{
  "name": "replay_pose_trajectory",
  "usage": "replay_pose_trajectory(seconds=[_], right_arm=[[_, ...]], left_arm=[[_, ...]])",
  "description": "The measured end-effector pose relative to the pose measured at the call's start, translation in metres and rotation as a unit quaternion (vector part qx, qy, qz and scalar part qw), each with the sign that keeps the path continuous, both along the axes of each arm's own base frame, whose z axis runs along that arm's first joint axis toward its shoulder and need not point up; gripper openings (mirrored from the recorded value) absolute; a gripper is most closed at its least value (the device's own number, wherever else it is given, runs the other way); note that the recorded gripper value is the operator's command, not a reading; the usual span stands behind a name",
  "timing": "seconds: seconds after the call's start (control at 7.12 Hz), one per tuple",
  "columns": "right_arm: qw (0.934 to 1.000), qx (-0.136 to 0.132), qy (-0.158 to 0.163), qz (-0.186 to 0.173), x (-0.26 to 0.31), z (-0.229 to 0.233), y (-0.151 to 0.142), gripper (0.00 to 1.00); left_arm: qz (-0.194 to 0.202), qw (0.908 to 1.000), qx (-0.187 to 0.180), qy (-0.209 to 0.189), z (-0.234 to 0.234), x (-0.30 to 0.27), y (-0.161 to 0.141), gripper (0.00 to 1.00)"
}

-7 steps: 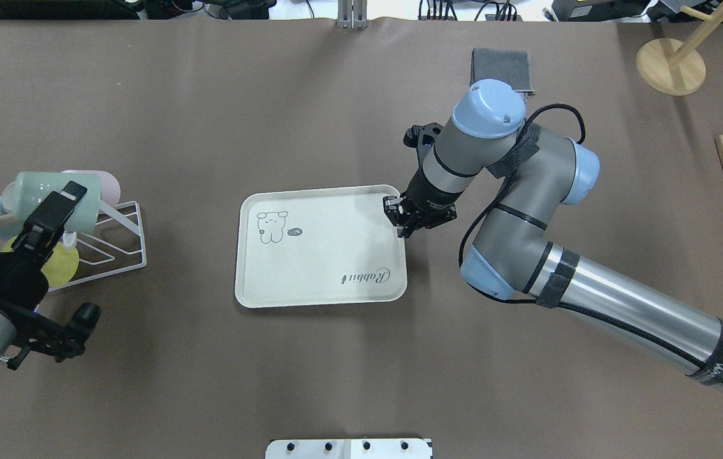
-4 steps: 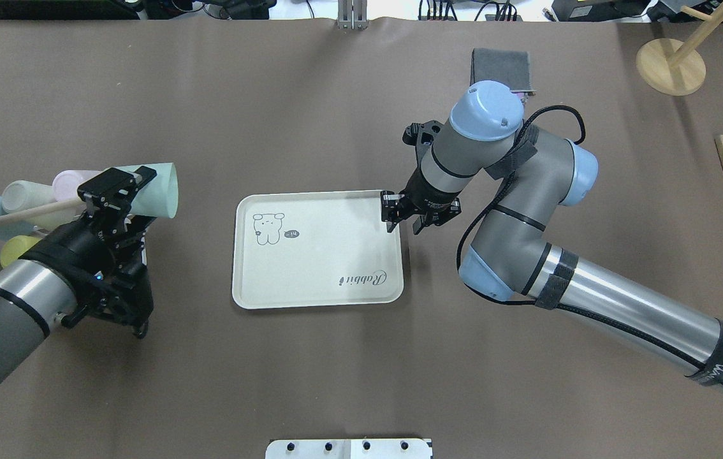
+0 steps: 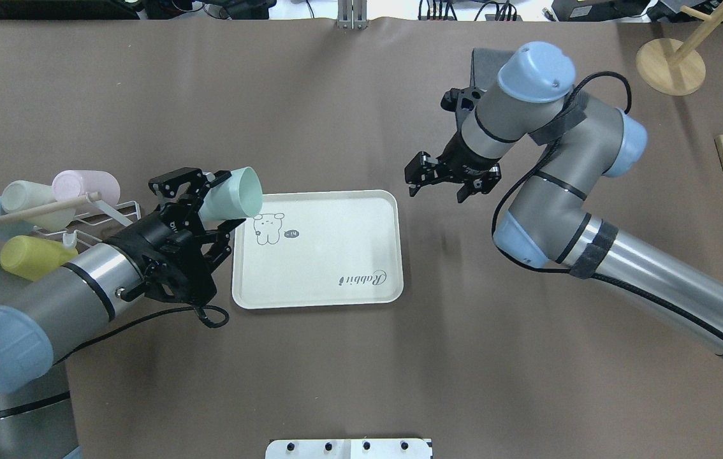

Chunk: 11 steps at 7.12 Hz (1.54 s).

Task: Pick up and place green cup on tray

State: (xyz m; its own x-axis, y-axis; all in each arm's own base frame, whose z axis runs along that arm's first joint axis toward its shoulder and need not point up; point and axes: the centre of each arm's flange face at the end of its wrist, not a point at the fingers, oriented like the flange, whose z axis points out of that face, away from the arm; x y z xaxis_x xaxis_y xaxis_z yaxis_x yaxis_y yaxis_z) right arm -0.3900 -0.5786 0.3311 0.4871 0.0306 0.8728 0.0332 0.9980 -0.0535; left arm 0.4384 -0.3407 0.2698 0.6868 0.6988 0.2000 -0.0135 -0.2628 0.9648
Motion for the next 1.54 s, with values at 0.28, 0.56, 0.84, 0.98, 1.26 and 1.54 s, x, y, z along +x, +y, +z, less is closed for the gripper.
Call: replay_pose_trajectory(seconds=[0.28, 0.56, 0.84, 0.98, 1.26, 1.54], right_arm=[[0.9998, 0.009, -0.013, 0.01, 0.071, 0.021, -0.017, 1.0], [0.9986, 0.053, -0.006, 0.007, 0.135, 0.063, -0.024, 1.0], [0.9959, 0.09, 0.014, 0.0, 0.196, 0.122, -0.01, 1.0], [0.9944, 0.104, 0.022, -0.003, 0.215, 0.14, 0.009, 1.0], [0.9895, 0.137, 0.045, -0.009, 0.266, 0.181, 0.049, 1.0], [0.9842, 0.152, 0.091, -0.001, 0.311, 0.224, 0.078, 1.0]], left_arm=[[0.059, 0.9891, -0.063, 0.119, -0.007, 0.036, -0.006, 0.14], [0.094, 0.9678, -0.119, 0.201, -0.009, 0.049, -0.012, 0.14], [0.107, 0.9484, -0.176, 0.241, 0.013, 0.066, -0.025, 0.14], [0.112, 0.943, -0.197, 0.244, 0.029, 0.084, -0.033, 0.14], [0.121, 0.9373, -0.203, 0.256, 0.047, 0.107, -0.042, 0.14], [0.133, 0.9347, -0.203, 0.259, 0.052, 0.113, -0.041, 0.14]])
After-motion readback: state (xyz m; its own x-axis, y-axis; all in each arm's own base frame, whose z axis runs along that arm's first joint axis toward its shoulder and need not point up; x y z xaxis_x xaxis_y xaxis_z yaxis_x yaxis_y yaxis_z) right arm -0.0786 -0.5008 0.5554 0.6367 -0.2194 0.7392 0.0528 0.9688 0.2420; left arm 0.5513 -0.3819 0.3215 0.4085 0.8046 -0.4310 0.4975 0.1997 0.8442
